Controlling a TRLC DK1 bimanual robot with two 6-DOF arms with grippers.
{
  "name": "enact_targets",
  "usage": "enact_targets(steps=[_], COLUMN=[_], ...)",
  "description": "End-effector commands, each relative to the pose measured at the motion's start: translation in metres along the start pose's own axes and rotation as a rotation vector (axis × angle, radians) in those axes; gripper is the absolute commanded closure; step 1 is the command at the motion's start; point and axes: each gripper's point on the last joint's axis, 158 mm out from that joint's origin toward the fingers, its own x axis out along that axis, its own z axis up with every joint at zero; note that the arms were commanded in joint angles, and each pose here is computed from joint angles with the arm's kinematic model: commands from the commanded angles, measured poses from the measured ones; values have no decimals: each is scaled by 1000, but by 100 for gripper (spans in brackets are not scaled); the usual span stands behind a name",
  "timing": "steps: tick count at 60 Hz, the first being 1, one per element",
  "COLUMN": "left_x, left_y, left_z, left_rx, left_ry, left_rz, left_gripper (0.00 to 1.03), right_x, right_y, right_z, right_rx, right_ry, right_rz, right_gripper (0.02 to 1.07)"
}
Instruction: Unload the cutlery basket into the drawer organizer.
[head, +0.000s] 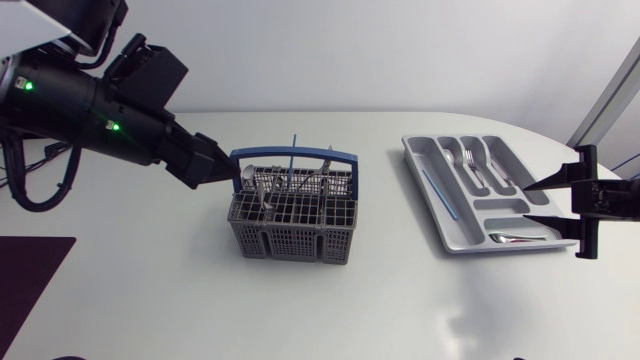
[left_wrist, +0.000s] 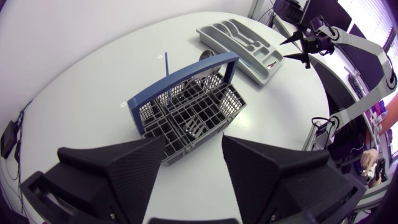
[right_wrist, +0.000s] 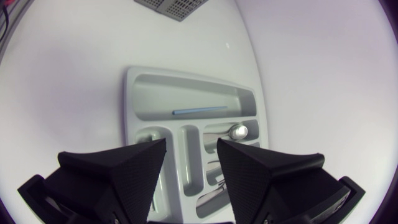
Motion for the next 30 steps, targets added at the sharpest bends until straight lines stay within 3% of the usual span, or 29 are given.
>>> enact_targets(steps=[1,11,30], left_x=[-1,0,2], left_y=[1,-1,2], left_z=[-10,-22,-43], left_rx=[4,20,86], left_ry=[6,18,35], left_rz=[7,4,11], left_gripper=[40,40,37], right_x=[-9,-21,-20], right_y=[1,4,1], right_z=[24,88,214], right_rx=[53,198,464], right_ry=[-40,-125,-269], right_rz=[17,83,181], right_gripper=[40,31,31])
